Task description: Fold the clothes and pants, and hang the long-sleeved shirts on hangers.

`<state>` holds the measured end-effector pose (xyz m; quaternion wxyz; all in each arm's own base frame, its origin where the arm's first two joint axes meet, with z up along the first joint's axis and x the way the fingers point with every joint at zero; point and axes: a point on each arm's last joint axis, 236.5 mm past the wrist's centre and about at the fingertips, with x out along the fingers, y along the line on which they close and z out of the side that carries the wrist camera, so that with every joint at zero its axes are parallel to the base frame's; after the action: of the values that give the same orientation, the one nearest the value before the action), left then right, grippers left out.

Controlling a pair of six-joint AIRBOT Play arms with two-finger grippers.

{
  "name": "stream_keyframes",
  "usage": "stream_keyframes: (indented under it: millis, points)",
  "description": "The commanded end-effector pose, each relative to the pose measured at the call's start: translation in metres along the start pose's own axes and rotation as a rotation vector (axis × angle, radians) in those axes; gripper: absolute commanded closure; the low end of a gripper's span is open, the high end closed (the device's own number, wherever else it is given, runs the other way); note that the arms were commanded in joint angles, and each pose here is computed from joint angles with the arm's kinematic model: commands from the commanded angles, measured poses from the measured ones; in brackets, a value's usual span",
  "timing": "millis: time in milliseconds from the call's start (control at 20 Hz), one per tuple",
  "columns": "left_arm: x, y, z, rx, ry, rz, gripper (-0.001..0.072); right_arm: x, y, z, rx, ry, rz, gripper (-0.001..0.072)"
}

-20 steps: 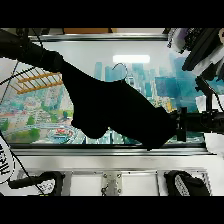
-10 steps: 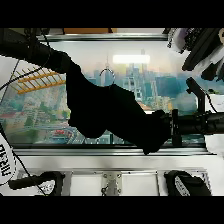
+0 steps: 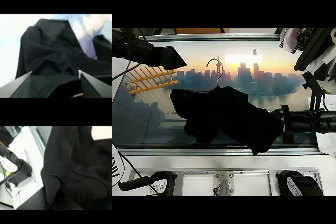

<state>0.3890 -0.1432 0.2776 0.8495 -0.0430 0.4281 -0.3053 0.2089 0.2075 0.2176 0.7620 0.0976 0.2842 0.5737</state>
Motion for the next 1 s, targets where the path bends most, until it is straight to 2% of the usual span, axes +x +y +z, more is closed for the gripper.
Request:
stream_keyframes:
  millis: [0,300,600,700,800,850,950]
  points:
    - [-0.034,-0.001,0.019,-0.043,-0.134,-0.031,0.0079,0.0,-0.002,0.008,-0.001,-0.033,-0.008,0.0697]
    - [-0.072,0.028,0.015,-0.116,-0.215,0.059,0.008,-0.001,0.005,0.015,0.002,-0.065,0.019,0.0697]
    - [-0.029,0.076,-0.079,-0.216,-0.086,0.073,0.008,-0.001,0.005,0.015,0.001,-0.065,0.017,0.0697]
    - [-0.01,0.077,-0.107,-0.317,-0.072,-0.028,0.0079,-0.001,0.005,0.015,0.001,-0.064,0.017,0.0696]
    - [-0.003,0.068,-0.103,-0.461,-0.15,-0.171,0.0081,-0.001,0.005,0.015,0.001,-0.064,0.017,0.0697]
    - [-0.002,0.066,-0.098,-0.485,-0.188,-0.195,0.0098,-0.001,0.005,0.015,0.001,-0.064,0.017,0.0697]
    - [0.0,0.066,-0.098,-0.451,-0.186,-0.144,0.0098,-0.001,0.005,0.015,0.001,-0.063,0.017,0.0696]
